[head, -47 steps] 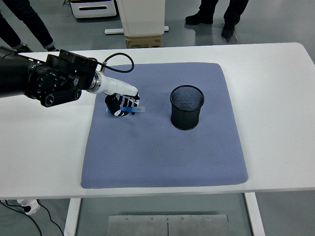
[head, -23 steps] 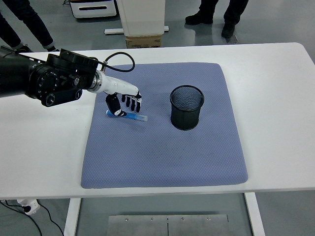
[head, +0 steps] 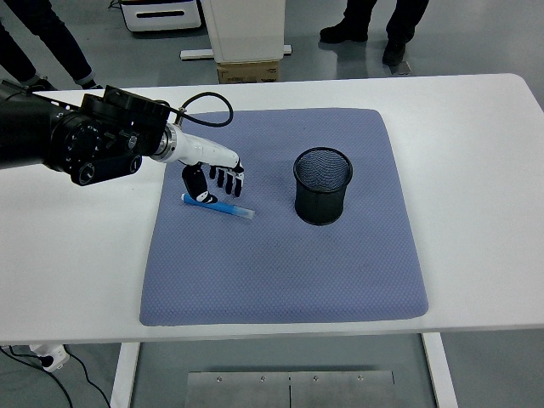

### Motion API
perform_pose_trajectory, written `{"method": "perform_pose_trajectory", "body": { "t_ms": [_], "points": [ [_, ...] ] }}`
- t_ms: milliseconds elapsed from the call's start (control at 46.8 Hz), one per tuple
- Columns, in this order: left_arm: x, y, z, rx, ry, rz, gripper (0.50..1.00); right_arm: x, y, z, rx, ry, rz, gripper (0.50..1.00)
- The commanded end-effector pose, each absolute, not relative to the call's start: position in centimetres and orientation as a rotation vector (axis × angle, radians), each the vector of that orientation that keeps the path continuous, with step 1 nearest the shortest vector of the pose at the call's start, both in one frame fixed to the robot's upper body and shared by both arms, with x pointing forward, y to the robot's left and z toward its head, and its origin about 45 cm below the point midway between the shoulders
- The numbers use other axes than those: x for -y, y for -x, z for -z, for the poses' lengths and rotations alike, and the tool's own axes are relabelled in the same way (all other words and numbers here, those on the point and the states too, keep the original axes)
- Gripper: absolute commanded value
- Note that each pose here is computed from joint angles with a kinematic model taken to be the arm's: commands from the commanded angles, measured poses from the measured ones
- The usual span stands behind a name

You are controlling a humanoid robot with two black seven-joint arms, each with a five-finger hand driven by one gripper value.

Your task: Left hand places marker in pen holder

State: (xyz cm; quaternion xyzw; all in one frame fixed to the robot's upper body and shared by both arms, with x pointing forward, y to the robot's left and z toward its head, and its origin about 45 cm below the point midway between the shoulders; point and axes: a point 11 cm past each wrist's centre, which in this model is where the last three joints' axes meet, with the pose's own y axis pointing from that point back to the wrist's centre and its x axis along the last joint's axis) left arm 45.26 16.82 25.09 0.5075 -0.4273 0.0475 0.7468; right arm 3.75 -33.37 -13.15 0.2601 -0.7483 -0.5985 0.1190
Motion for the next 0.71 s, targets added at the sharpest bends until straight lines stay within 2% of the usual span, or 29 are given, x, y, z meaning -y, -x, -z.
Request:
{"method": "perform_pose_trajectory", "body": {
  "t_ms": [0,235,684],
  "points": [
    [-16.6,-45.0,-25.2,0.933,-1.096,-0.092,0.675,33.4,-3.7,13.2,2.188,-0.76,1.75,1.0],
    [-16.4,-44.5,-24.7,0.926,-1.089,-0.069,0.678,33.4,-3.8,13.1,2.188,-0.762,1.751,1.0],
    [-16.4,-44.1,-24.2,0.974,-1.107,-0.027,0.648,33.4,-3.7,13.2,2.188,-0.76,1.75,1.0]
  ]
}}
